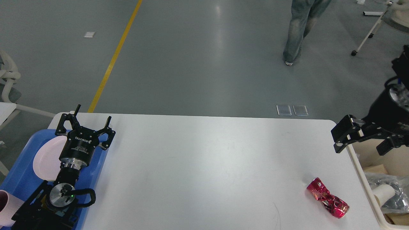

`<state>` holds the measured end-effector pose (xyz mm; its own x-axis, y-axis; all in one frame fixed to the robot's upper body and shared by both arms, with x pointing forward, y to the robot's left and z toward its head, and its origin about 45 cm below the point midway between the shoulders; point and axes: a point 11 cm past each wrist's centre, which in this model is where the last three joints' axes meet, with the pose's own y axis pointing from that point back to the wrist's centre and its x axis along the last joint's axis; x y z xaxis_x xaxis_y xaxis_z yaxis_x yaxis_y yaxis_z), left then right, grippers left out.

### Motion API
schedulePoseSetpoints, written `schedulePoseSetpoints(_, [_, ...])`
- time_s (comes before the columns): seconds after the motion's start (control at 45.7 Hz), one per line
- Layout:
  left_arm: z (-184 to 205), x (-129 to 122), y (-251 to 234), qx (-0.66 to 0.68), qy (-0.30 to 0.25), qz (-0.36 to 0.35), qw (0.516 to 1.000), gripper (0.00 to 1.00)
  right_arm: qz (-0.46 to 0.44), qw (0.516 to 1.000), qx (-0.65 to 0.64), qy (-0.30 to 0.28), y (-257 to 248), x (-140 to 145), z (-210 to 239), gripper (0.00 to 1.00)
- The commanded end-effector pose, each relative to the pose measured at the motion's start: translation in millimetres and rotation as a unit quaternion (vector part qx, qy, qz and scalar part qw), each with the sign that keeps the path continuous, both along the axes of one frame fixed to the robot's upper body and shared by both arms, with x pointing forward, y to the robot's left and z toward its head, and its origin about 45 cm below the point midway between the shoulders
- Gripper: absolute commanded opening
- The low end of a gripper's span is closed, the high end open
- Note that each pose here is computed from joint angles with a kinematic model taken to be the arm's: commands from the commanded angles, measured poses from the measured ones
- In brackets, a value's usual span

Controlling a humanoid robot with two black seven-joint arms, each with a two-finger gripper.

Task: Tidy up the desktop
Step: 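Raise the right gripper out of the bin toward the red can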

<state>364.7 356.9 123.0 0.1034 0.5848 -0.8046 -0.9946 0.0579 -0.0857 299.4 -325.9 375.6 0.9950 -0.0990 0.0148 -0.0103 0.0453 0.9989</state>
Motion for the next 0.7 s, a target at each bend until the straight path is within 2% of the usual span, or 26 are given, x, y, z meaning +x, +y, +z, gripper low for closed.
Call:
schedulePoseSetpoints(0.0, [-0.3, -0.1, 0.2, 0.0, 0.001, 0.0, 1.0, 0.96, -0.046, 0.999, 0.008, 0.004, -5.6, -7.4, 6.6, 0.98])
schedulePoseSetpoints(0.109, [-0.1, -0.1, 0.1, 0.0, 0.0, 0.0, 1.0, 0.96, -0.054, 0.998, -0.01, 0.008, -6.7, -6.6, 4.4, 0.96])
schedulePoseSetpoints(0.306, [-0.3, -0.1, 0.2, 0.0, 0.001, 0.0, 1.0, 0.96, -0.061, 0.998, -0.005, 0.002, 2.3, -2.2, 4.6, 0.87])
schedulePoseSetpoints(0.415, [-0.1, -0.1, 0.1, 0.0, 0.0, 0.0, 1.0, 0.96, -0.064, 0.997, 0.018, -0.033, 6.7, 4.2, 16.3, 0.88])
schedulePoseSetpoints(0.678, [-0.1, -0.1, 0.1, 0.0, 0.0, 0.0, 1.0, 0.96, -0.055, 0.998, 0.008, -0.034, 5.9, 4.8, 15.9, 0.91])
